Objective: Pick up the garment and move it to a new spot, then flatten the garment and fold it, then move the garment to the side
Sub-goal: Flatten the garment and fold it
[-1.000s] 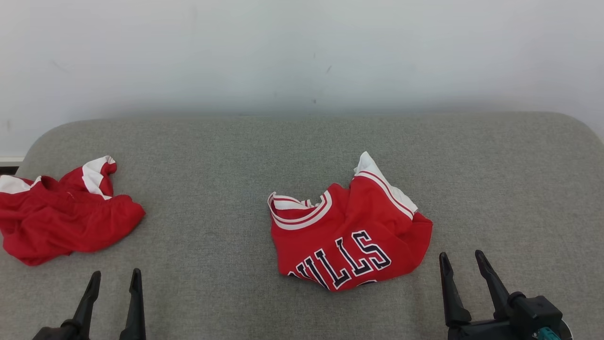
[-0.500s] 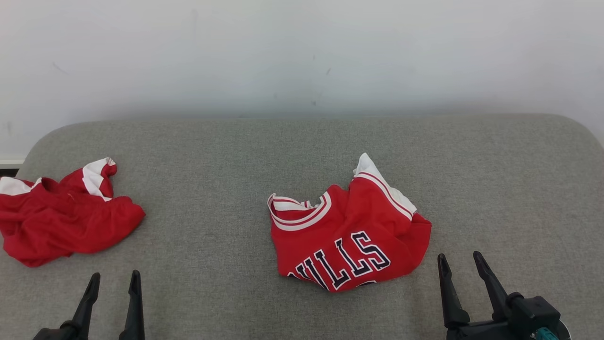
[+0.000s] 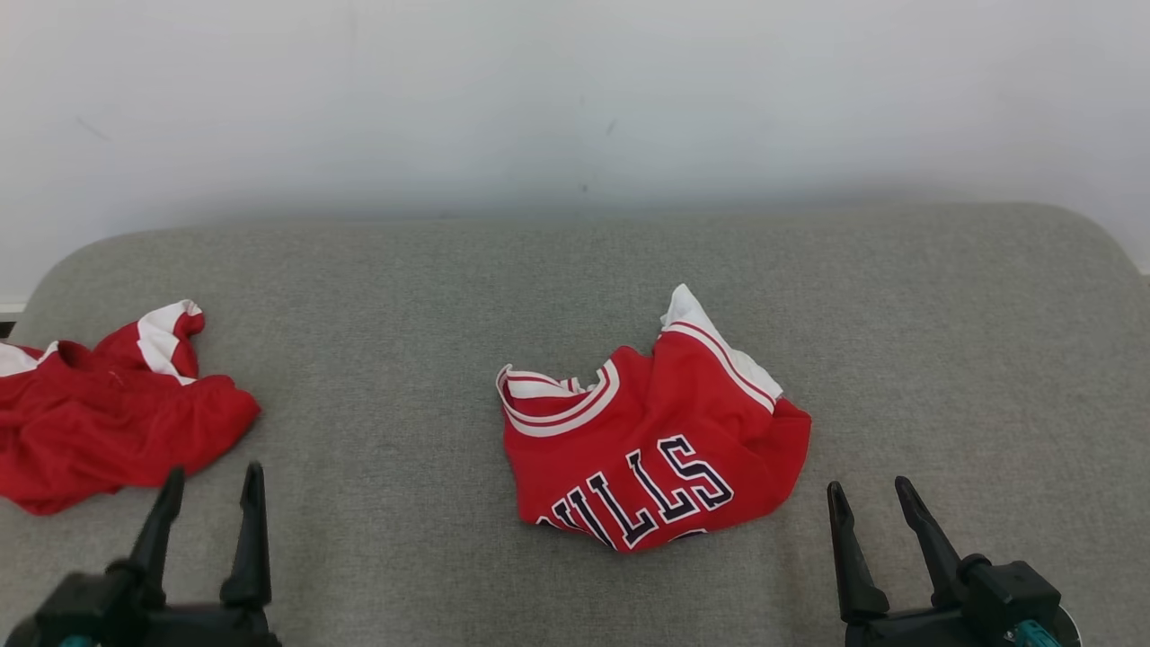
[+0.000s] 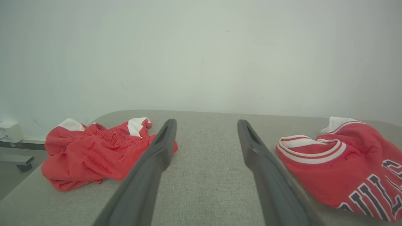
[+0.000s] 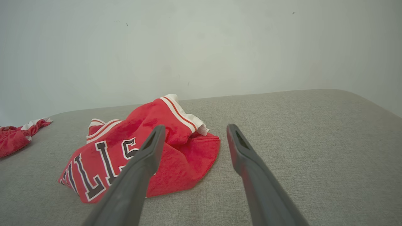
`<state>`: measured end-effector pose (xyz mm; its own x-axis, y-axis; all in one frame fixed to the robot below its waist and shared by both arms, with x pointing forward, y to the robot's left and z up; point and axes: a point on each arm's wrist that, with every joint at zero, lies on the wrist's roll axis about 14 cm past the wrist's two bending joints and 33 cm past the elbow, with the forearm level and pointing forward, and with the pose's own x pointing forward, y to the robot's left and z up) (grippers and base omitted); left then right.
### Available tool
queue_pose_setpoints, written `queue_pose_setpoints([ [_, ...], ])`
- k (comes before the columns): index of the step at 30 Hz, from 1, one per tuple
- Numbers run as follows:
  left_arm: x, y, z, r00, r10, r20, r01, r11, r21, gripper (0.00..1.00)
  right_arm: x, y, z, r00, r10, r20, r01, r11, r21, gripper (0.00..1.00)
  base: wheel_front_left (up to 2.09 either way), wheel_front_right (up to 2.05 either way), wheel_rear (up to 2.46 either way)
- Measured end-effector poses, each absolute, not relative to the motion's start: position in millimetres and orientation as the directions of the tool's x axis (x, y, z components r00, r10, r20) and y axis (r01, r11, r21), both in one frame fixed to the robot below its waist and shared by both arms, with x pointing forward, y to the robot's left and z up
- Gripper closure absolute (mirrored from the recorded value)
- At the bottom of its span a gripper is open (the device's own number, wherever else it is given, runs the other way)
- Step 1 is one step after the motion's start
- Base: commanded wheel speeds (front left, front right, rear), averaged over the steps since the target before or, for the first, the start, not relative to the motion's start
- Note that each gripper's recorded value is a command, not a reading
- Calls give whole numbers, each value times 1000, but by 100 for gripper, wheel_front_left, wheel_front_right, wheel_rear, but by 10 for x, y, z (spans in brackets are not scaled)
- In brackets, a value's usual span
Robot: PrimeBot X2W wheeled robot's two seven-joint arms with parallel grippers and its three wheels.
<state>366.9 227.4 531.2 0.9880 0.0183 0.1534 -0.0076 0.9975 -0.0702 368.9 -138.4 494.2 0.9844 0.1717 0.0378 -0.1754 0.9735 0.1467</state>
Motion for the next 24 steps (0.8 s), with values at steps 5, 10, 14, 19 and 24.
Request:
queue_pose_setpoints([
  [5,3968,2139,5588,973,-56,222,65,997,-32,0,3712,-1415,4922,986,161,32,-164,975,152,0,0,0,0],
  [10,4383,1925,5936,947,-172,272,171,985,30,0,3742,-1514,4897,991,130,29,-133,978,163,0,0,0,0],
  [14,4698,1630,6221,908,-289,303,280,957,73,0,3763,-1630,4858,995,93,22,-96,980,173,0,0,0,0],
  [19,5051,1214,6416,860,-422,286,409,906,106,0,3771,-1797,4784,999,40,0,-39,980,194,0,0,0,0],
  [24,5309,709,6375,806,-550,219,539,834,114,0,3757,-1978,4752,1000,-18,-10,20,978,210,0,0,0,0],
])
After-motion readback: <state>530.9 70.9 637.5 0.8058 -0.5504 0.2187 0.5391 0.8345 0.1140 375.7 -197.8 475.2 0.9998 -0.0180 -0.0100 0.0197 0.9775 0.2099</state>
